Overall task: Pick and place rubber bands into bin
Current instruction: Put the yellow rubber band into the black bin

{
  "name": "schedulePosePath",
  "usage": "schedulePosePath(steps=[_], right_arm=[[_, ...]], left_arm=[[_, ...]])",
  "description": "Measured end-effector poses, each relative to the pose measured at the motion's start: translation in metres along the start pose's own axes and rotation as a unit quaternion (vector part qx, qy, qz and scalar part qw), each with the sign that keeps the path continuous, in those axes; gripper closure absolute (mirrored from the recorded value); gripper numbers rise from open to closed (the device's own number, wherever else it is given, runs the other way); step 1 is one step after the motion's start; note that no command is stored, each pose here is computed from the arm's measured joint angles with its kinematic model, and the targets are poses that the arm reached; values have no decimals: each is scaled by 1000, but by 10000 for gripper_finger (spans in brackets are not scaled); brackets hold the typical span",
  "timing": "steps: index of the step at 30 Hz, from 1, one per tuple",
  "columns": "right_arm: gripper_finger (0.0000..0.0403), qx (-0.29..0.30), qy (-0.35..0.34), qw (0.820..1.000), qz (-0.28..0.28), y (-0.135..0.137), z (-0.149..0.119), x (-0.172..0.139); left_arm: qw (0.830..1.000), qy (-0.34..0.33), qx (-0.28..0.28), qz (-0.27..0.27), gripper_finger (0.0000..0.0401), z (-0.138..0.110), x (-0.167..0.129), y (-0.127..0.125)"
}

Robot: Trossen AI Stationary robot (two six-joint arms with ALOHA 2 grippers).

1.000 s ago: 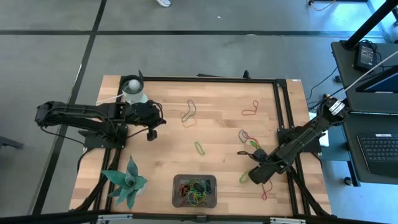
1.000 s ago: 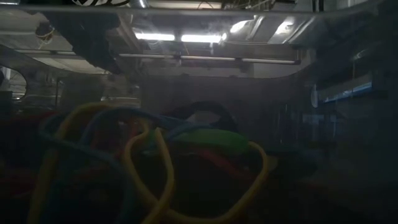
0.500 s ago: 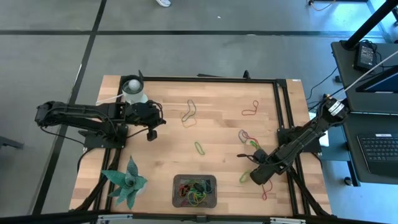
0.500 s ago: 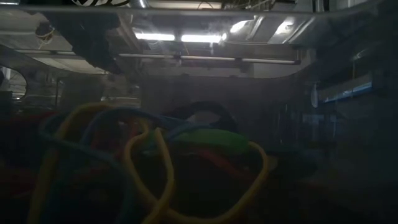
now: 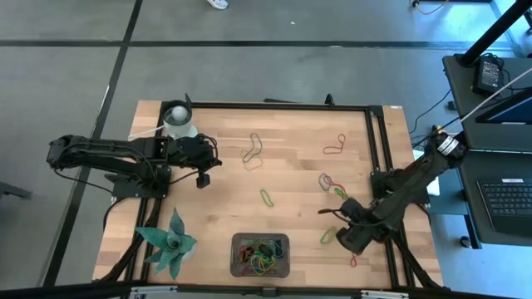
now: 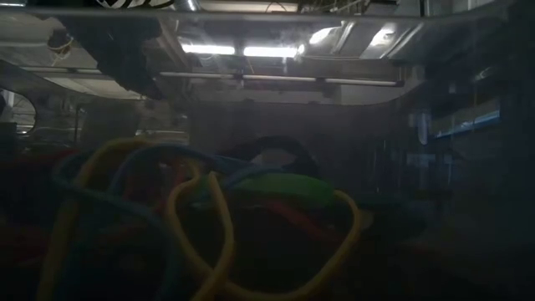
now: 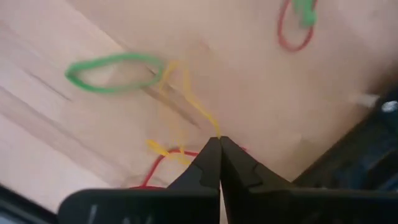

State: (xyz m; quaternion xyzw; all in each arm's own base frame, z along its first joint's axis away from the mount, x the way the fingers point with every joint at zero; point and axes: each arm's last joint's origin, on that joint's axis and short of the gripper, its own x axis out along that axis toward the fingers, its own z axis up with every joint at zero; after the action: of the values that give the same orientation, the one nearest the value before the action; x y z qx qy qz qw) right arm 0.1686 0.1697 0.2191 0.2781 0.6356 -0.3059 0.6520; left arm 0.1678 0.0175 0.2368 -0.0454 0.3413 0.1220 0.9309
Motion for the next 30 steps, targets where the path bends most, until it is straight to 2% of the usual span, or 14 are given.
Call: schedulePosePath(steps=[7,13,21,24,30], right_arm=[[402,14,-50,998,-22,-2,-1,-45],[403,13,-67,997,-28,-4,1,-59],[403,25,-137,990,14,1,5,-78],[403,30,-144,988,36,4,7,-89],[403,-11,-163,985,55,32,16,-106]], left_arm=[[1000,0,0,0,399,0,0,0],[1000,0,0,0,399,0,0,0],[1000,0,0,0,399,0,0,0],[1000,0,0,0,399,0,0,0],[1000,0,0,0,399,0,0,0]])
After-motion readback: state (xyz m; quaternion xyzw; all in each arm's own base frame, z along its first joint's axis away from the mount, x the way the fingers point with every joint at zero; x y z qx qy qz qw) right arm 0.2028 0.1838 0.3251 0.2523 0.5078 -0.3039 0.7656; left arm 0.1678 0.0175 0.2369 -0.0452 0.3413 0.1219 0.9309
